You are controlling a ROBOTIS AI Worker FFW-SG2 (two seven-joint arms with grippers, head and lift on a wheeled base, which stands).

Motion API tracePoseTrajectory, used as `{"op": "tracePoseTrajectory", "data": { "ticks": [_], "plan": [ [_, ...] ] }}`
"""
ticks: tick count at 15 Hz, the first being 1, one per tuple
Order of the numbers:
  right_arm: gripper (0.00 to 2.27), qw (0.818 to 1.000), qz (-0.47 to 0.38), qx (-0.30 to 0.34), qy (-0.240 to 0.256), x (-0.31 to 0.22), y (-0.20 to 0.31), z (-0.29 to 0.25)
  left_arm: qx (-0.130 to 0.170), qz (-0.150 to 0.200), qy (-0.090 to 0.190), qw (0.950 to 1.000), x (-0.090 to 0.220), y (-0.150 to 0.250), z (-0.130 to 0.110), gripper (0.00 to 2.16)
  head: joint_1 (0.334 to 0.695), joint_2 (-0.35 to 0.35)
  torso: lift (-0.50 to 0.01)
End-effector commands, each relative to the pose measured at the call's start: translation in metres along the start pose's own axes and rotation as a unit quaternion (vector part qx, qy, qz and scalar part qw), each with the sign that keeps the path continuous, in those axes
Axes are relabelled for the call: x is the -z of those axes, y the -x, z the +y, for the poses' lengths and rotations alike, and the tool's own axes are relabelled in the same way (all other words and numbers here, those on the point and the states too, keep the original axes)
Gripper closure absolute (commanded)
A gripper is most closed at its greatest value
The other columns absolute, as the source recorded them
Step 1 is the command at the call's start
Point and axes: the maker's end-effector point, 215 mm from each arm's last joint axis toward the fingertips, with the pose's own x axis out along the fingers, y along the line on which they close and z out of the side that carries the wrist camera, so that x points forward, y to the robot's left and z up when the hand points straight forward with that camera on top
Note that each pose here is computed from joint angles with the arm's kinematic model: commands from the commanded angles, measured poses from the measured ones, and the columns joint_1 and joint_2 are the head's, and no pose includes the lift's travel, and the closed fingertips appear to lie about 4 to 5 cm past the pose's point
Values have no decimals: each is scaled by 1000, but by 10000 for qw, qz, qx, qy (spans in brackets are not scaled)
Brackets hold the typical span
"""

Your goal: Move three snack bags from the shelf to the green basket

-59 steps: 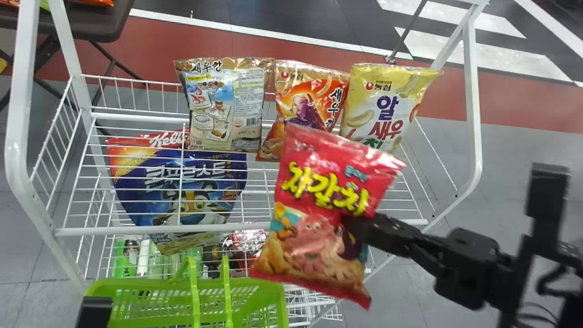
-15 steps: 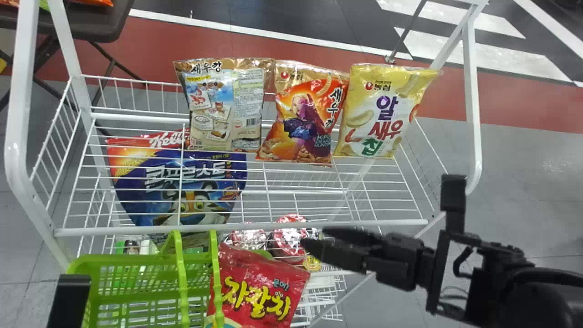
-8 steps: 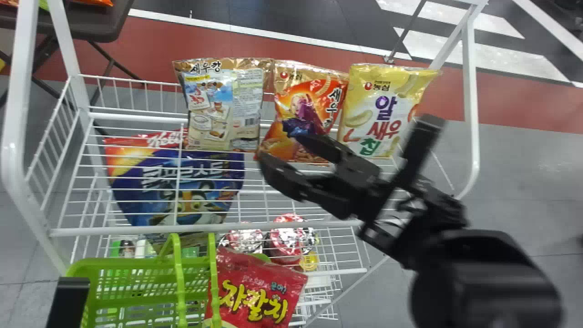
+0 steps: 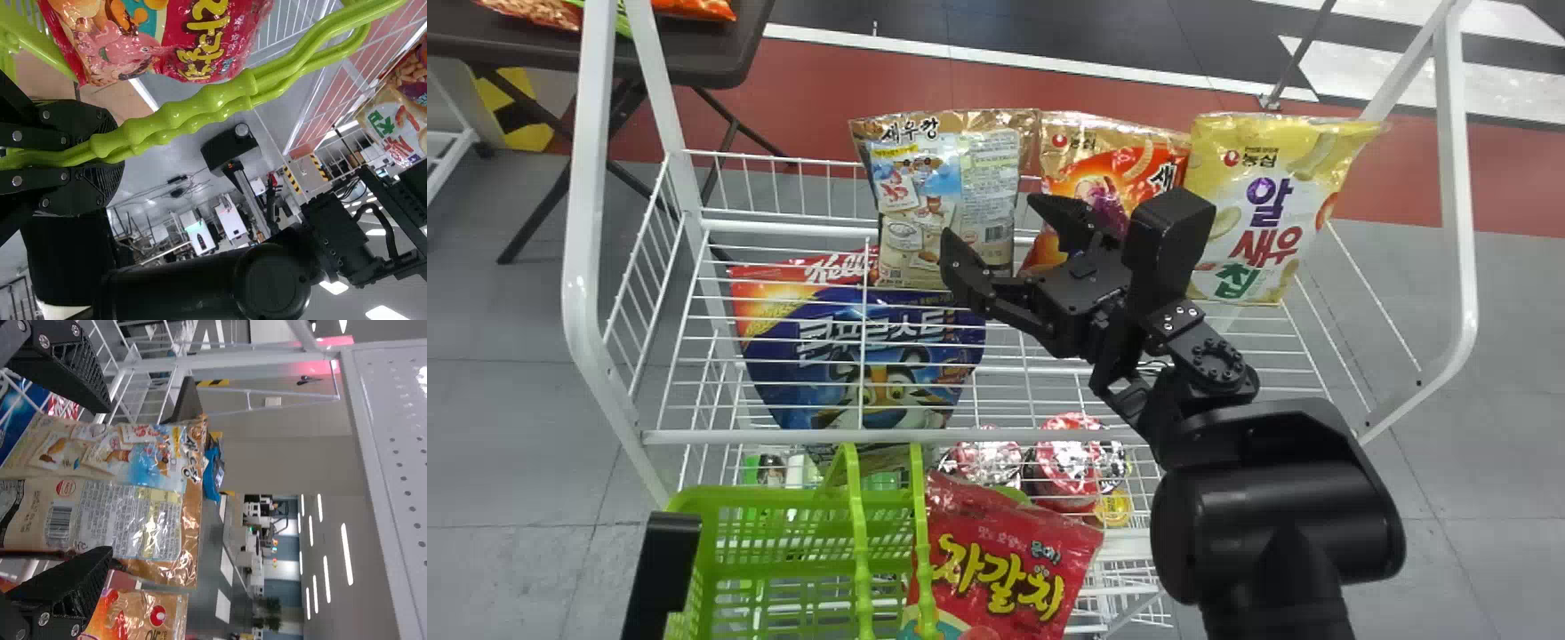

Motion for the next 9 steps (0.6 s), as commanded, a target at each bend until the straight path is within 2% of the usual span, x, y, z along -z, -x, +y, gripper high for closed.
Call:
{"op": "tracePoseTrajectory", "data": {
  "ticks": [1, 5, 6, 7, 9],
  "plan": [
    [76, 10000, 71, -45, 13, 5, -18, -4, 7, 42, 29, 10000, -1, 2, 1, 1818, 695, -176, -47],
    [144, 9993, 329, -140, -130, 17, -40, -6, 9, 102, 49, 9999, 0, 4, 5, 1818, 695, -153, -47],
    [299, 9982, 504, -252, -225, 25, -44, -4, 3, 114, 55, 9999, 1, 5, 5, 1818, 695, -147, -47],
    [728, 9963, 695, -356, -354, 34, -44, 1, 20, 116, 65, 9999, 1, 5, 5, 1818, 695, -142, -47],
    [2037, 9934, 852, -513, -577, 42, -44, 9, 26, 95, 56, 9999, 0, 6, 5, 1818, 695, -125, -47]
  ]
}}
